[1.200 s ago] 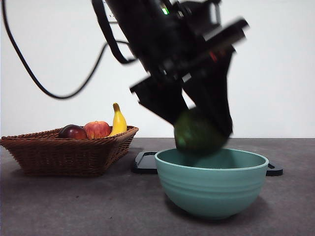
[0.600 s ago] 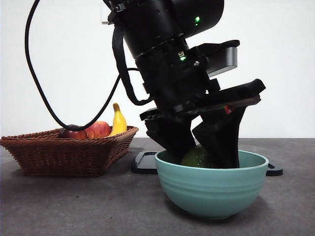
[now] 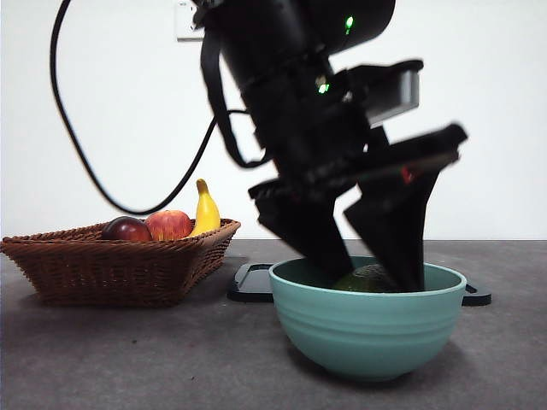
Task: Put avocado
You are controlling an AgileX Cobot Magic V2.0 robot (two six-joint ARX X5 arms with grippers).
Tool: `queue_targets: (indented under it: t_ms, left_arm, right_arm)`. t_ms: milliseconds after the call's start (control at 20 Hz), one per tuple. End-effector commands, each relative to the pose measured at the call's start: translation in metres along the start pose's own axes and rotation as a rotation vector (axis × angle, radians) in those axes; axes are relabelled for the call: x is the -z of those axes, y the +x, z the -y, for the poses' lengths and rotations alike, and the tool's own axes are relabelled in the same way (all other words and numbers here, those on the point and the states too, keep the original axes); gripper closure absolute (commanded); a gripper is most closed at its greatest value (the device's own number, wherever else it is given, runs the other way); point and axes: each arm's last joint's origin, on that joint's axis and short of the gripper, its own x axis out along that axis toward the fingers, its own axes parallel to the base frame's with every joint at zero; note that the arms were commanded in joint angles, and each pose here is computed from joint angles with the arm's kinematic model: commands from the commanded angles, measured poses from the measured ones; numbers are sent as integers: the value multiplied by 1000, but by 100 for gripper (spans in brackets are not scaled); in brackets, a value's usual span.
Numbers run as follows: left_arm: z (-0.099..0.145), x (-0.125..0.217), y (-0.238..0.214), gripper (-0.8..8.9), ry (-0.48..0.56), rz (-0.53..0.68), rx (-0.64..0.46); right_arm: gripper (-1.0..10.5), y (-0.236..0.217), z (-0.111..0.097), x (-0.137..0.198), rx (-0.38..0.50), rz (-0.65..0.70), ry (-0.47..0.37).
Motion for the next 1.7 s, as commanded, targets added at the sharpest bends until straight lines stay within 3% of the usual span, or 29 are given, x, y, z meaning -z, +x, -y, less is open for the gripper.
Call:
queue_targets:
  t_ms: [50, 250, 450, 700, 900, 1050, 1300, 1700]
  left_arm:
    - [6, -19, -17, 502, 21, 61, 7]
    - [-2, -36, -63, 502, -2, 187, -8]
    - [-33, -31, -122, 502, -99, 293, -68]
    - [-74, -5, -198, 506, -206, 424, -82]
    - [-93, 35, -220, 506, -294, 426, -104]
    - [-91, 76, -213, 506, -335, 400, -58]
    - [-65, 124, -208, 506, -325, 353, 133]
    - [-56, 133, -220, 506, -298, 372, 132]
  right_arm:
    - [555, -3, -2, -4, -2, 19, -20]
    - [555, -3, -2, -4, 0, 19, -20]
    - [555, -3, -2, -4, 23, 18, -19]
    - [555, -3, -2, -4, 23, 19, -20]
    - [555, -3, -1, -4, 24, 19, -20]
    - [555, -3, -1, -5, 30, 24, -22]
    - [555, 4, 3, -10, 29, 2, 0]
    - [597, 32, 20, -22, 61, -115, 63]
